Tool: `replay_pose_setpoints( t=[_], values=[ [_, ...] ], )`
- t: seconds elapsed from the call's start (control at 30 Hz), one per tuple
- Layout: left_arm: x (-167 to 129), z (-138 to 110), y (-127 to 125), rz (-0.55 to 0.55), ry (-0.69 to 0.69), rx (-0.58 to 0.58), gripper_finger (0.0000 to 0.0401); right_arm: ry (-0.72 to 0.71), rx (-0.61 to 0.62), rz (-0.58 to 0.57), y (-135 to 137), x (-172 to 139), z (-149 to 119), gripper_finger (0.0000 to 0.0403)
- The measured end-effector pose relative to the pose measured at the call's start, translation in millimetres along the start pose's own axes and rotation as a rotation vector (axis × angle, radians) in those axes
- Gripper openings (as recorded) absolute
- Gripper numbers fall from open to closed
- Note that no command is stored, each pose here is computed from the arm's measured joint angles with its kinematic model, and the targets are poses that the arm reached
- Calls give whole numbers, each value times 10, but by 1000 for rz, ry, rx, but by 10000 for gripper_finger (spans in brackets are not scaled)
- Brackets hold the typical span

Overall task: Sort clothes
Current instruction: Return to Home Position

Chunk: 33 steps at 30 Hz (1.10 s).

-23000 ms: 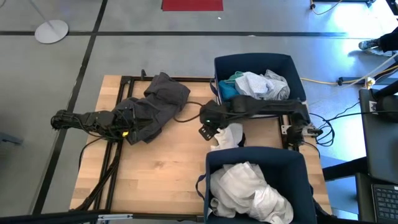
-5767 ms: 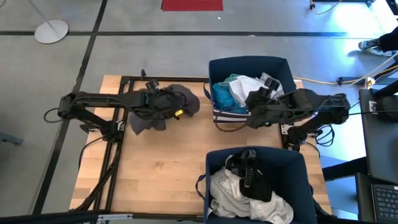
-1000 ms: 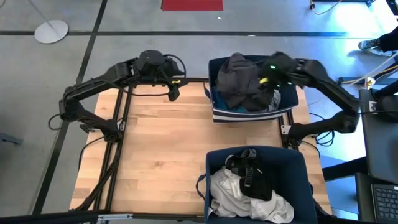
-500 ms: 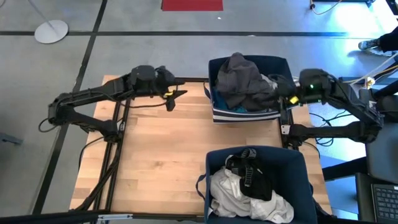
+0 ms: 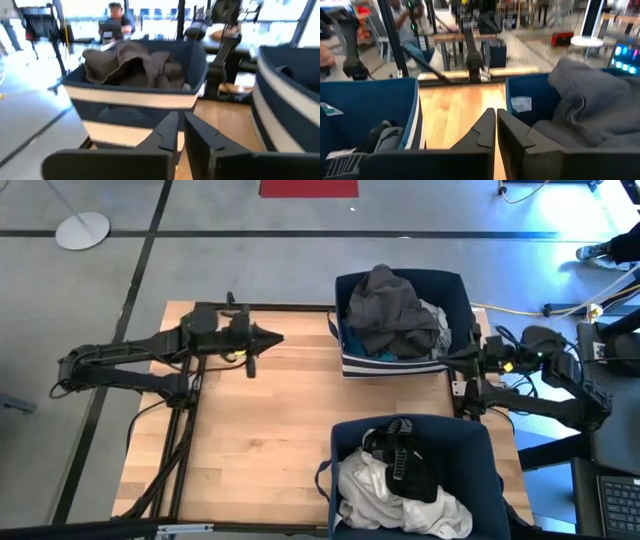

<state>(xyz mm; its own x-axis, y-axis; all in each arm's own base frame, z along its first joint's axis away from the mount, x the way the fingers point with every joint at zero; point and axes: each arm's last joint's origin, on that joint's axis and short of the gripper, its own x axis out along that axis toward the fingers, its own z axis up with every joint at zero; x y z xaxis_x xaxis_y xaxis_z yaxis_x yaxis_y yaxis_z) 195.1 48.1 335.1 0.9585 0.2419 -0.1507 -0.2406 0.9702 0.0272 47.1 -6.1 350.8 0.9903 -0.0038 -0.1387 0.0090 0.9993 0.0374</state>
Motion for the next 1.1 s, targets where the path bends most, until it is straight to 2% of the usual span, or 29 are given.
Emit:
replay_pose_setpoints(
  t=[0.13,0.53,0.7,0.83,0.9,1.03,1.1],
  values=[
    [-141,-121,-54,-25,-101,6,3,-59,-16,-1,10,-28,-212,8],
    [-381,-507,-96,-25,-180,-13,1,-178,3,-68,10,-85,-650,13],
    [-425,-625,-94,-23,-182,-21,5,-226,38,-84,0,-73,-621,14],
    [-457,-678,-92,-22,-185,-24,5,-228,122,-140,-22,-66,-631,14],
    [-469,-685,-92,-22,-183,-23,2,-221,133,-107,-15,-56,-644,14],
    [-497,-669,-90,-21,-199,-14,2,-224,112,37,14,-14,-662,14],
    [-513,-661,-88,-20,-207,-5,3,-254,102,52,15,-6,-650,14]
  ],
)
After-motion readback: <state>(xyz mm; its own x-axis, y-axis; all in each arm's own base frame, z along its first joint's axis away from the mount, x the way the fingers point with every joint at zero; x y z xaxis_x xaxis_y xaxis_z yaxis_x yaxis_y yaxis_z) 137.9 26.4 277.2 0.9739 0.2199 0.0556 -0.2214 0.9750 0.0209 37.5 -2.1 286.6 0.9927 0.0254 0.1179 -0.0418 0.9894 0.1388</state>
